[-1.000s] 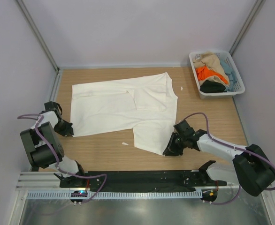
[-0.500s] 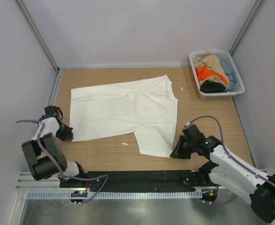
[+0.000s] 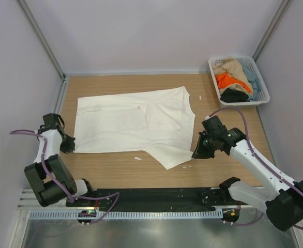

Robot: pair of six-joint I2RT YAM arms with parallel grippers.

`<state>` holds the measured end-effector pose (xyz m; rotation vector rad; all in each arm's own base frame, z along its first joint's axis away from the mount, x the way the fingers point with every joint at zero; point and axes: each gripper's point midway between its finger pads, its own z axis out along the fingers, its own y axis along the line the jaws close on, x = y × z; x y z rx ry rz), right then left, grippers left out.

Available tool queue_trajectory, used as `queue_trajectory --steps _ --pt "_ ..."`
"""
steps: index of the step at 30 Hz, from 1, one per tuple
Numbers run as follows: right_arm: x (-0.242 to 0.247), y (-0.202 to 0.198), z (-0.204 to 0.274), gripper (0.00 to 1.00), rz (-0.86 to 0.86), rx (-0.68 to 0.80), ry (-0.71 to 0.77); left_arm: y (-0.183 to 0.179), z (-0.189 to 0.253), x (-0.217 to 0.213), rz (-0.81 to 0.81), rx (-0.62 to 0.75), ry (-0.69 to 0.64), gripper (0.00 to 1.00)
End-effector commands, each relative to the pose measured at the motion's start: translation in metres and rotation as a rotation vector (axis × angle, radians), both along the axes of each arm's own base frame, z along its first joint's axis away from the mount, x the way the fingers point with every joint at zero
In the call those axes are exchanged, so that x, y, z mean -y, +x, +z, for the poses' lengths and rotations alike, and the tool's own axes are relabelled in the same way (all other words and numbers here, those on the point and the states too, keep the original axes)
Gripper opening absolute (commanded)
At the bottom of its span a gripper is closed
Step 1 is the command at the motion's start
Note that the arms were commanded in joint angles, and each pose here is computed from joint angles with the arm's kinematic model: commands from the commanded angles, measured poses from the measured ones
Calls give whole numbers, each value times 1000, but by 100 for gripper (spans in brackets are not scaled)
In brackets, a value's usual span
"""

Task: Fold and stack the t-shirts
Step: Fold the tshirt

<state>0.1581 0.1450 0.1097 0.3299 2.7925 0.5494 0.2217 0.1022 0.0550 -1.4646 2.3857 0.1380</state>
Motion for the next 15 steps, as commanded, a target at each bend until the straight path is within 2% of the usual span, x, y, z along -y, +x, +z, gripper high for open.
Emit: queue_trajectory --steps 1,5,10,15 --pt "7 8 12 1 58 12 -34 3 9 -13 -4 -2 37 0" --pt "4 44 38 1 54 79 -18 16 18 -7 -46 58 8 0" --pt "10 124 82 1 -20 177 9 34 34 -6 -77 118 0 0" --pt "-9 186 104 1 -8 226 58 54 41 -10 -134 119 0 0"
